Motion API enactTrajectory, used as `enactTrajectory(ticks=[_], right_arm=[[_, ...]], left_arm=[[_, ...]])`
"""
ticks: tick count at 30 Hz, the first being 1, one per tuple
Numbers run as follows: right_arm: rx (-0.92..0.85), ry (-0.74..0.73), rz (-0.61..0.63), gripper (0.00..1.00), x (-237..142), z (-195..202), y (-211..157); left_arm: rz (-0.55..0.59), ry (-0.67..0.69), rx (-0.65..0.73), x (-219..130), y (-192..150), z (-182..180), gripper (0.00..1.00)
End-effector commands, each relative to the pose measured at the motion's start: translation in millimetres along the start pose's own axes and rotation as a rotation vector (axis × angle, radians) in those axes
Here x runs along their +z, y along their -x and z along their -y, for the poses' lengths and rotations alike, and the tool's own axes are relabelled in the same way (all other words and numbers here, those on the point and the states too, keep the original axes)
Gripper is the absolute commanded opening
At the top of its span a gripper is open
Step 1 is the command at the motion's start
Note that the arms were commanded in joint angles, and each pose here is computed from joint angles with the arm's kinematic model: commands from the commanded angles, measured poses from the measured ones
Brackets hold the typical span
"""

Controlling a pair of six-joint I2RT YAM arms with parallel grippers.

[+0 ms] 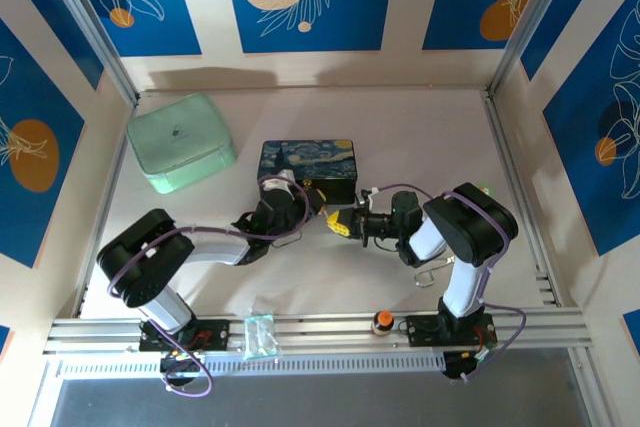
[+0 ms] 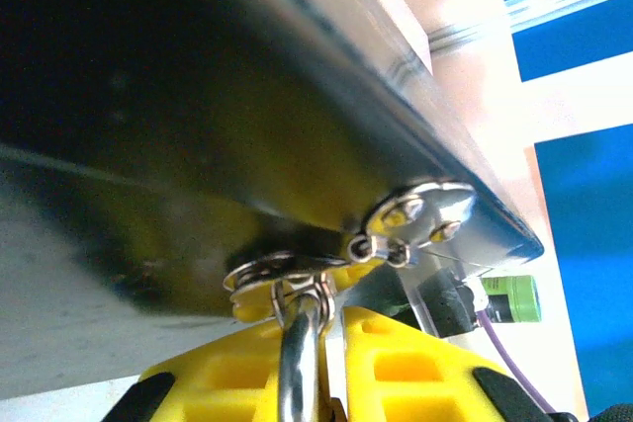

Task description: Unlock a padlock with a key

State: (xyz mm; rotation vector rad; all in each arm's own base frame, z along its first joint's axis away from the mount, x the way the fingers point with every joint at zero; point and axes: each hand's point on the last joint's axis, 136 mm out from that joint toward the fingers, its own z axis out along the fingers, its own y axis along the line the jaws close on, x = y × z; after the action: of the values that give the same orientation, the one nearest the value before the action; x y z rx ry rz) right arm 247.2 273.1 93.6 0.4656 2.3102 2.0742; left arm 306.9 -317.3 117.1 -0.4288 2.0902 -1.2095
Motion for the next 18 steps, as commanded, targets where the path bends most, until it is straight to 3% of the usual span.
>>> enactTrajectory(ticks=[1, 8, 18], right_arm=[[-0.026, 0.067, 0.059, 0.00, 8, -28, 23], [-0.018, 0.064, 0.082, 0.00, 4, -24, 30], [-0.216, -0.007, 0.212, 0.00, -8, -40, 35]], left_arm=[[-0.201, -0.237, 0.022, -11, -46, 58, 0.00], [-0.242, -0.279, -0.037, -7, -55, 61, 0.00], [-0.253, -0.265, -0.035, -9, -58, 62, 0.00]])
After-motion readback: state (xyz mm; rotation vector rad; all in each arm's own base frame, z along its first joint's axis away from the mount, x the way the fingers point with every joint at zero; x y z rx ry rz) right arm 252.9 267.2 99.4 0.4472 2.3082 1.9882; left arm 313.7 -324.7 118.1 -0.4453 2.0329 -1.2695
